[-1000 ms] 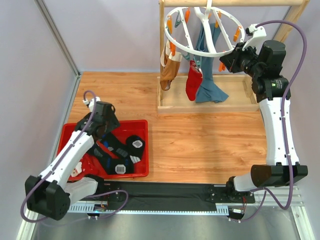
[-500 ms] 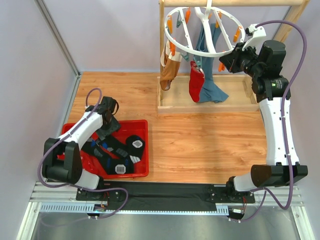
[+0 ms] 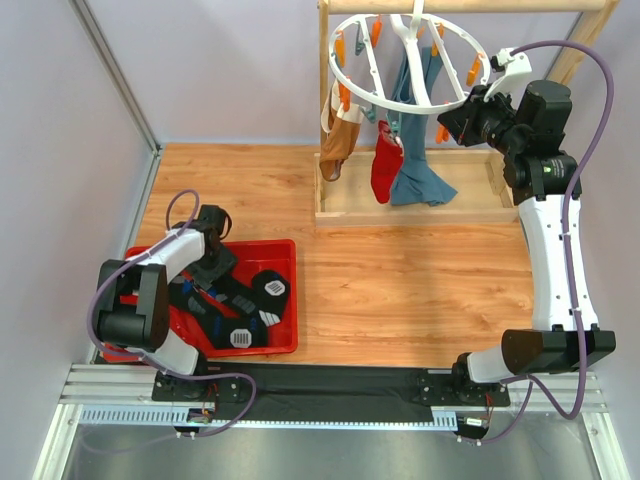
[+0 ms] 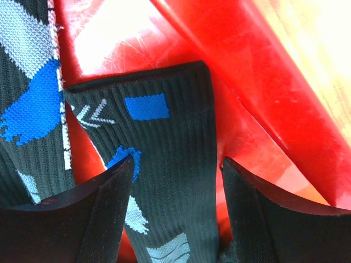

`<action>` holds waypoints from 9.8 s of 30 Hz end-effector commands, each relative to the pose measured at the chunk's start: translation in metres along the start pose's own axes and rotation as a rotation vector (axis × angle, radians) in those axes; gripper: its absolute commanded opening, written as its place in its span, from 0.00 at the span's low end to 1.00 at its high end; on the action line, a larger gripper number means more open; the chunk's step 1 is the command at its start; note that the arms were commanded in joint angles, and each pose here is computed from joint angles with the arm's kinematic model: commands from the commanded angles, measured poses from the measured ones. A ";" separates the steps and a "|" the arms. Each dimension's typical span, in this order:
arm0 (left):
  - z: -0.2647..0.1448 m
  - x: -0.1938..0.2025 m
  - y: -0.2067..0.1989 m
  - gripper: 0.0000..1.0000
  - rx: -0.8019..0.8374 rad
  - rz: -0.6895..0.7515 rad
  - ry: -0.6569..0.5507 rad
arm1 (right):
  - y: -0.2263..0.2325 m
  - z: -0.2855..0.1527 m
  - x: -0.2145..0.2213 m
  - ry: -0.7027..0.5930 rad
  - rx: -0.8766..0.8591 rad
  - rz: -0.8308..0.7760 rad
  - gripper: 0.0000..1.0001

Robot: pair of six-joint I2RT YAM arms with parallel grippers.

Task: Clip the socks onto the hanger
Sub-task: Pick up the sock from the bin, then clamp the sock onto the hanger, then rotate the hanger at the clothesline, then open the clamp at the hanger.

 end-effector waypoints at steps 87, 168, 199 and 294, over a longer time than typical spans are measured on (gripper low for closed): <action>-0.418 0.191 -0.322 0.00 1.413 0.930 -0.759 | 0.011 -0.026 -0.034 -0.111 0.102 0.321 0.00; -0.424 0.070 -0.260 0.01 1.304 0.728 -0.715 | -0.095 -0.004 0.004 -0.238 0.012 0.071 0.84; -0.416 0.064 -0.263 0.02 1.360 0.744 -0.598 | -0.056 0.014 -0.018 -0.308 -0.406 0.070 0.40; -0.478 0.168 -0.345 0.00 1.928 0.622 -0.375 | 0.029 -0.033 -0.020 -0.011 0.117 0.230 0.61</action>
Point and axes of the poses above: each gripper's point midway between its finger pads, its own z axis out along the fingers, its own y axis along the line the jaws close on, x = y × z, the point moved 3 cm from there along -z, back along the fingers, and after that the axes turned 5 degrees about -z, right-handed, at the moved point
